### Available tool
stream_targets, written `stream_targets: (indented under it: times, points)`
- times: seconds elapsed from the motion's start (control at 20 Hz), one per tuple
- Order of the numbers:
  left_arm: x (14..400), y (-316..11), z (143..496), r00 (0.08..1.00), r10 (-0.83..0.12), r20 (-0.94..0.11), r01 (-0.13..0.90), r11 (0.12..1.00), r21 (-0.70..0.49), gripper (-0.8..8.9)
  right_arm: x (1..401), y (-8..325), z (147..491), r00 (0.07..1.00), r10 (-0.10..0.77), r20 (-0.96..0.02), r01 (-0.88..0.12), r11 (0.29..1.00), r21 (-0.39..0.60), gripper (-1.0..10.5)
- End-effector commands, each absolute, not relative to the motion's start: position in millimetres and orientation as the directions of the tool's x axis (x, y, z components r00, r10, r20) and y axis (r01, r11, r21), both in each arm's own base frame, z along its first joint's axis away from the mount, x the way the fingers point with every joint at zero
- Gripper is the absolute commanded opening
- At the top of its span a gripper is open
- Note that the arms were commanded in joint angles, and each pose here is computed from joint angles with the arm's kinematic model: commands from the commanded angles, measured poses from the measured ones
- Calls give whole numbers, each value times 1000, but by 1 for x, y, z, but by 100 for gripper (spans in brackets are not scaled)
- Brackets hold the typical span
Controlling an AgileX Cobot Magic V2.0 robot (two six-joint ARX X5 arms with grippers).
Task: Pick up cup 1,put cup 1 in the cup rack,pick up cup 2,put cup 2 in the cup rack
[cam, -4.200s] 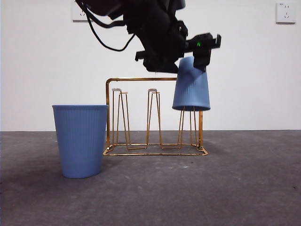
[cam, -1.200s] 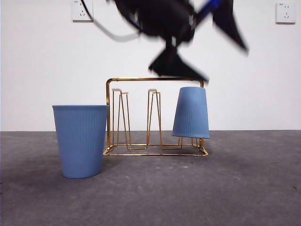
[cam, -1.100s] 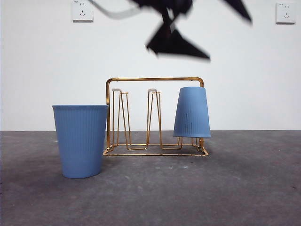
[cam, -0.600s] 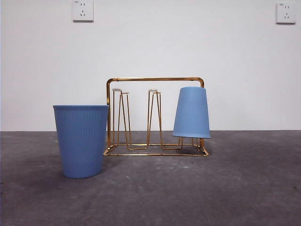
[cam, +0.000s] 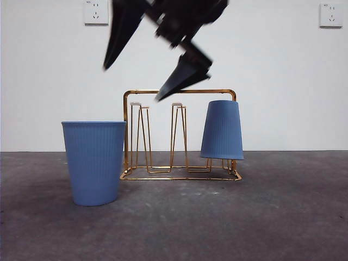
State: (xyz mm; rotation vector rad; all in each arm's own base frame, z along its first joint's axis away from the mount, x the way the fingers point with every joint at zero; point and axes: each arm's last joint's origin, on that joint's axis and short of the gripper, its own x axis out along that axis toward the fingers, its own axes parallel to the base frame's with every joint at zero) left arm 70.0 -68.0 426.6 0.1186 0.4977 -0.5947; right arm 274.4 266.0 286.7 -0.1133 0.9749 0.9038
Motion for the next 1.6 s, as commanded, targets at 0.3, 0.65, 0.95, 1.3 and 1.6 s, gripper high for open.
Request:
stream_targets:
  times: [0.3, 0.65, 0.95, 1.3, 1.6]
  points:
    - [71, -69, 424, 709, -501, -496, 557, 830, -41, 436, 285, 297, 234, 279, 506, -816, -646, 728, 231, 497]
    - [72, -70, 424, 706, -504, -498, 558, 828, -48, 436, 292, 308, 215, 264, 533, -804, -651, 713, 259, -18]
    - [78, -77, 424, 708, -508, -490, 549, 833, -69, 436, 290, 307, 215, 226, 547, -806, -662, 693, 285, -13]
    - [89, -95, 435, 650, -655, -385, 650, 742, -163, 436, 265, 278, 291, 336, 577, -744, -725, 663, 187, -12]
    - [94, -111, 466, 489, -870, -56, 831, 484, -273, 440, 181, 168, 434, 698, 574, -429, -656, 753, -60, -12]
